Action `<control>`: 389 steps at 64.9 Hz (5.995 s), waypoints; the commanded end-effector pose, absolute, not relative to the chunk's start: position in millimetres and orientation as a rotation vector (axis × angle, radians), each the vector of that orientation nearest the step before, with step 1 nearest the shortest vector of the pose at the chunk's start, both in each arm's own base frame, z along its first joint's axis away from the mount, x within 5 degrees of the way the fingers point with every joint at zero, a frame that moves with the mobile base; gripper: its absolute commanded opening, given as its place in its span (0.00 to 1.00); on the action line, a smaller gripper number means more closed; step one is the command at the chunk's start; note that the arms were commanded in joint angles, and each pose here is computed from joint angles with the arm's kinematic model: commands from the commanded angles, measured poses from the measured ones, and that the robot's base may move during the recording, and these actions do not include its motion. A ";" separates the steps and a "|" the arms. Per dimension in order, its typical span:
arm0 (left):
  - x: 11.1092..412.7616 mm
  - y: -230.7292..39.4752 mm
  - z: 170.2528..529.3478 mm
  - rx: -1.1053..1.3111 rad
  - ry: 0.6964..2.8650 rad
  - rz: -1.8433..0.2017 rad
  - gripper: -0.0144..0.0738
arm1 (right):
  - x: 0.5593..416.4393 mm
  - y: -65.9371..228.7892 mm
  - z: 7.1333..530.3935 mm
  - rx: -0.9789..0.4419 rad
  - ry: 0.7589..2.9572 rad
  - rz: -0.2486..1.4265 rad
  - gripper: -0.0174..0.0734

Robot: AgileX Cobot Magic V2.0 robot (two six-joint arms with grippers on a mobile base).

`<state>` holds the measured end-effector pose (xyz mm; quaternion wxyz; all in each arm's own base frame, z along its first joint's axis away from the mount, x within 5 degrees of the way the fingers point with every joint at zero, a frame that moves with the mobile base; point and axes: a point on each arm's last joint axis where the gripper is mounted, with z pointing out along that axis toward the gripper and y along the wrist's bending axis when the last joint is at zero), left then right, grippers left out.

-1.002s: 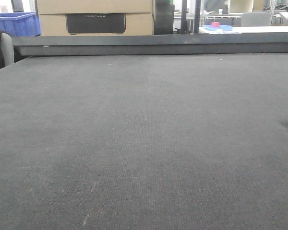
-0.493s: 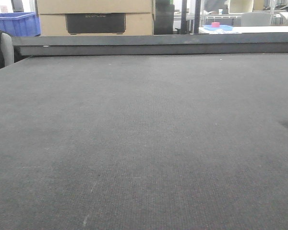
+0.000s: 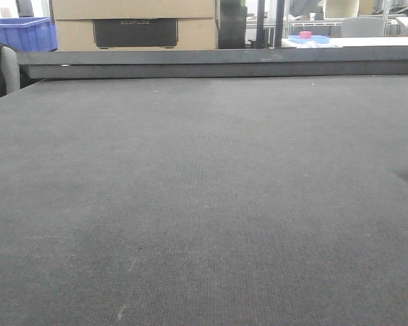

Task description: Place valve from conveyor to right shelf box

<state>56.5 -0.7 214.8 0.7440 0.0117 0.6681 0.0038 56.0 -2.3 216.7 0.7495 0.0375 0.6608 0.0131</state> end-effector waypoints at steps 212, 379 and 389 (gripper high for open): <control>219.9 -1.0 324.6 -0.180 2.619 -0.135 0.04 | 309.9 -7.2 247.1 0.048 3.034 0.074 0.01; 271.1 -8.6 347.4 0.126 2.355 -0.061 0.04 | 233.3 -4.2 390.9 0.028 2.426 0.048 0.01; 252.5 -7.9 366.9 0.098 2.153 -0.053 0.04 | 222.6 -4.1 390.9 0.031 2.327 0.042 0.01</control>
